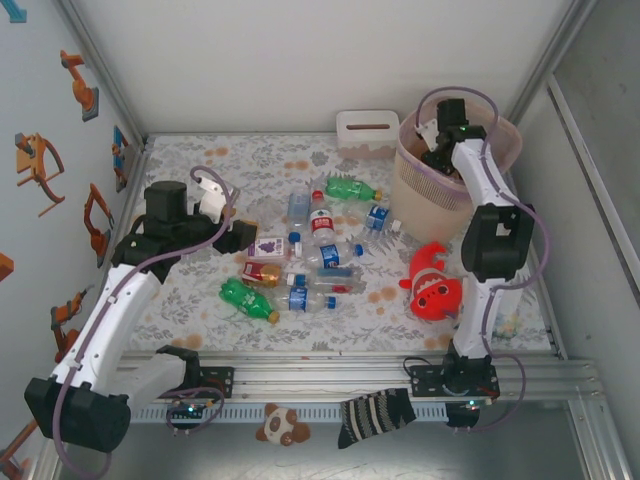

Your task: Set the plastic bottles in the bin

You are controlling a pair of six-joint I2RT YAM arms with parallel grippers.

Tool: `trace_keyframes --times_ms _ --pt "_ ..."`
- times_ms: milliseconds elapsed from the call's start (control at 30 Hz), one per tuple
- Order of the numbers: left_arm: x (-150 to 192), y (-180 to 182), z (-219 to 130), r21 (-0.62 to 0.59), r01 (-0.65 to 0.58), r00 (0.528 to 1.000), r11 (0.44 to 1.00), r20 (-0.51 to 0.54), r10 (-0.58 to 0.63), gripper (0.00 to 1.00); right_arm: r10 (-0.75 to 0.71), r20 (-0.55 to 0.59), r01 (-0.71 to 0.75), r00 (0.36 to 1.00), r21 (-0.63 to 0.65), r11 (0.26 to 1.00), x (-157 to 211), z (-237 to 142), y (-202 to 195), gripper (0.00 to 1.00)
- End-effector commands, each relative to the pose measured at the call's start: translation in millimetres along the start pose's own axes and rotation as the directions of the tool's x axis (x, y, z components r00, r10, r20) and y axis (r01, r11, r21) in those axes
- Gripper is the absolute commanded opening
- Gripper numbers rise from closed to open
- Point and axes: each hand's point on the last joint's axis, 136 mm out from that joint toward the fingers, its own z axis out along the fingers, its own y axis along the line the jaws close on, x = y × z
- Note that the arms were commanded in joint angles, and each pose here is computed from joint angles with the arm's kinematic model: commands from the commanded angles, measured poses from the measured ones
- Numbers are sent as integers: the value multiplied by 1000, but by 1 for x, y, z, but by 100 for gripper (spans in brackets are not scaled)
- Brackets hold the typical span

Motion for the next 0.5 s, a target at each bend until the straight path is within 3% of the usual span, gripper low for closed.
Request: trace_keyframes --times_ms 0,233,467 --pt "-3 -3 -3 18 -2 1000 1000 28 1 74 34 -27 -34 999 20 999 6 16 -4 51" --pt "-4 -1 -4 15 3 1000 1000 30 -3 73 94 -92 -88 991 73 993 25 40 -15 55" --pt "-4 1 -3 16 10 999 1000 32 -11 73 136 -78 -127 988 117 985 22 32 -28 74"
